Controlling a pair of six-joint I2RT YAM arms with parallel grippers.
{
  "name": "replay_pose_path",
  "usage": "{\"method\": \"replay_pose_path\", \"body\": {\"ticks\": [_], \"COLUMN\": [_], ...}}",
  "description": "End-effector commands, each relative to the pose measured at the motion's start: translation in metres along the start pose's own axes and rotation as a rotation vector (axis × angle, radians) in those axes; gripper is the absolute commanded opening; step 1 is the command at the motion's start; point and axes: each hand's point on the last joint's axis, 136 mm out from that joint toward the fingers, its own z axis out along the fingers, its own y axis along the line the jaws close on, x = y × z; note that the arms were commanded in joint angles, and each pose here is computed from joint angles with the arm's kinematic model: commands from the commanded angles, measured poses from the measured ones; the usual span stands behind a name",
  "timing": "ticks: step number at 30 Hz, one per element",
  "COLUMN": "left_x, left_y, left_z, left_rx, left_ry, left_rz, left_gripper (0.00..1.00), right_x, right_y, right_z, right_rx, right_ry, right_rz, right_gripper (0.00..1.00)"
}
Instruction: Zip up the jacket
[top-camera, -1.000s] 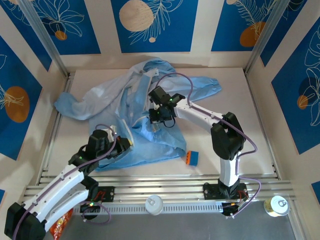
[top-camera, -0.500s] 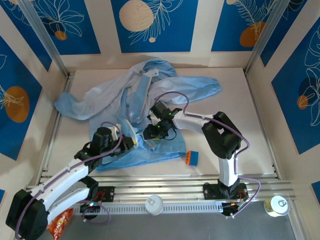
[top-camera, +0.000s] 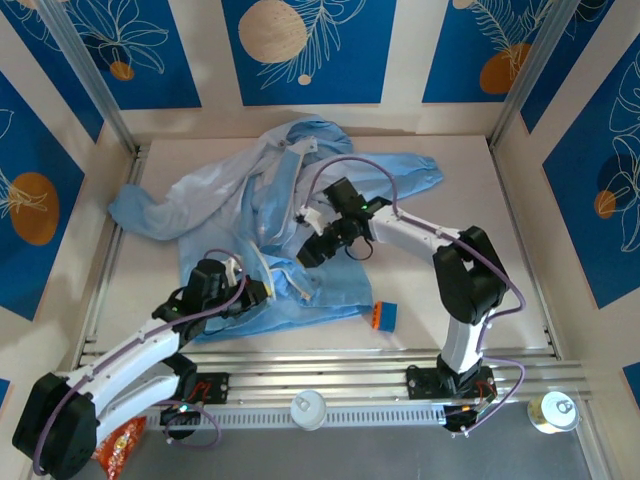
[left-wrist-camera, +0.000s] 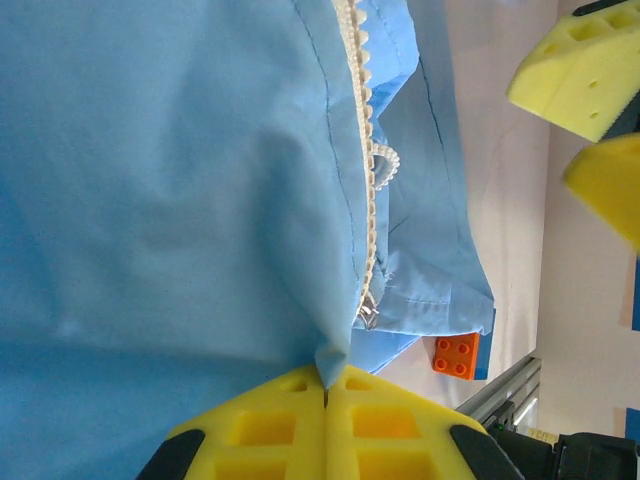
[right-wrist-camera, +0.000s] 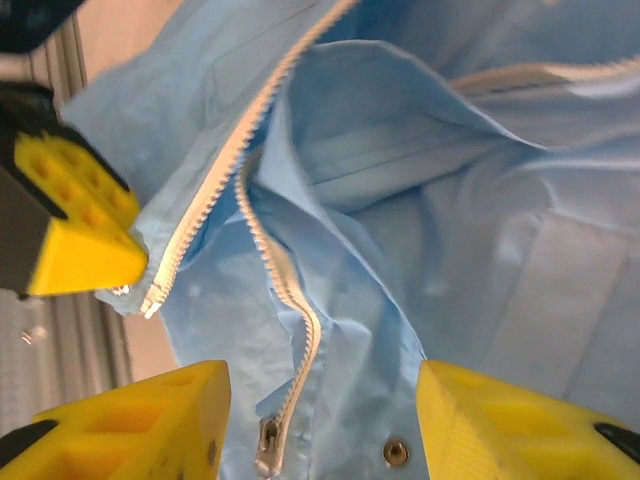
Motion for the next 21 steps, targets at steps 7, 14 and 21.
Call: {"method": "replay_pose_path", "body": {"ticks": [7, 14, 21], "left_x": [-0.005, -0.004, -0.002], "left_y": [-0.005, -0.002, 0.003], "left_z": [-0.005, -0.013, -0.013], "left_rx": [0.022, 0.006, -0.010], "left_ry": [-0.026, -0.043, -0.041], "left_rz": [-0.006, -0.007, -0.012], "left_gripper": [0.00, 0.00, 0.00], "right_x": [0.021, 0.044, 0.061], "right_y": [-0.014, -0.016, -0.009], "right_z": [0.046, 0.056, 0.070], "right_rx": [0.019, -0.011, 0.001], "right_ry": [0.149, 0.241, 0.315], "right_rz": [-0.190, -0.117, -0.117], "right_gripper": [0.53, 0.53, 0.52]}}
